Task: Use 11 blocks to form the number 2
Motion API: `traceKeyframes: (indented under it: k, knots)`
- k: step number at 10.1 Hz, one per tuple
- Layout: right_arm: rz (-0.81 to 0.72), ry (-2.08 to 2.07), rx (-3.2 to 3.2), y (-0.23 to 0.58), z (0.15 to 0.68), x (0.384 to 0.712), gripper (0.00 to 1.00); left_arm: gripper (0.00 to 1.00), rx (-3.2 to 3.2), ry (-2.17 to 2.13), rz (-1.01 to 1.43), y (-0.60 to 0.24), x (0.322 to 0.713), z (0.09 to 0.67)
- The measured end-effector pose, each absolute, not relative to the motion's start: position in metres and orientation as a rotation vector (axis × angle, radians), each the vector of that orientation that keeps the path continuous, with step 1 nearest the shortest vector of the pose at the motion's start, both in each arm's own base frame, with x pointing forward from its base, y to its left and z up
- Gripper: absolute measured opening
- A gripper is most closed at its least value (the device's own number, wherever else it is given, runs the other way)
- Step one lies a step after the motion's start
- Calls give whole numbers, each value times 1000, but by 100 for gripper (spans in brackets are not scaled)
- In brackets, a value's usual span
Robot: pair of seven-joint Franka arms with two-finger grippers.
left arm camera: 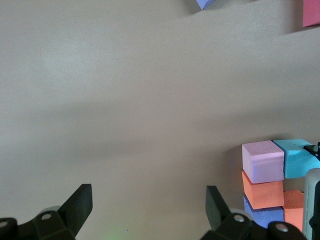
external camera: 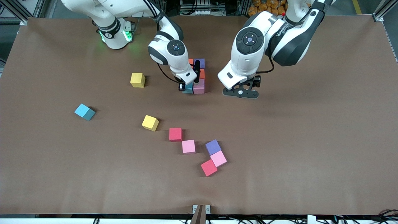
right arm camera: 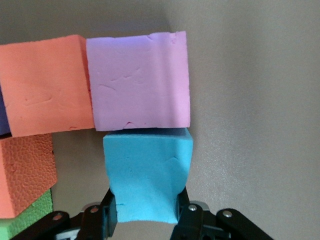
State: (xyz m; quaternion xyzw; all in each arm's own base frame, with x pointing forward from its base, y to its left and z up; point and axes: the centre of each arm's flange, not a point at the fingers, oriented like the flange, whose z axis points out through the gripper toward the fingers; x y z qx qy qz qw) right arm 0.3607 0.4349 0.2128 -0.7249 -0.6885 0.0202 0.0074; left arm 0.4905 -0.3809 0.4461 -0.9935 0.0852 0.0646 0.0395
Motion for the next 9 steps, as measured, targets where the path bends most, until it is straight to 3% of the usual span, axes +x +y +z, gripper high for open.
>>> traceKeyframes:
  k: [3,4,7,8,9]
  knots:
    - [60,-2153,-2266,436,213,361,48,100,-3046,262,196,-381,491,447]
    - [57,-2154,-2264,437,213,361,52,100,-3047,262,195,-381,491,447]
    - [56,-2154,-2261,438,212,360,92,100,-3047,262,194,-381,491,448]
    - [55,-2154,-2261,438,212,360,100,100,-3047,260,194,-380,492,448]
    - [54,-2154,-2261,438,213,360,100,100,-3048,257,194,-379,492,448]
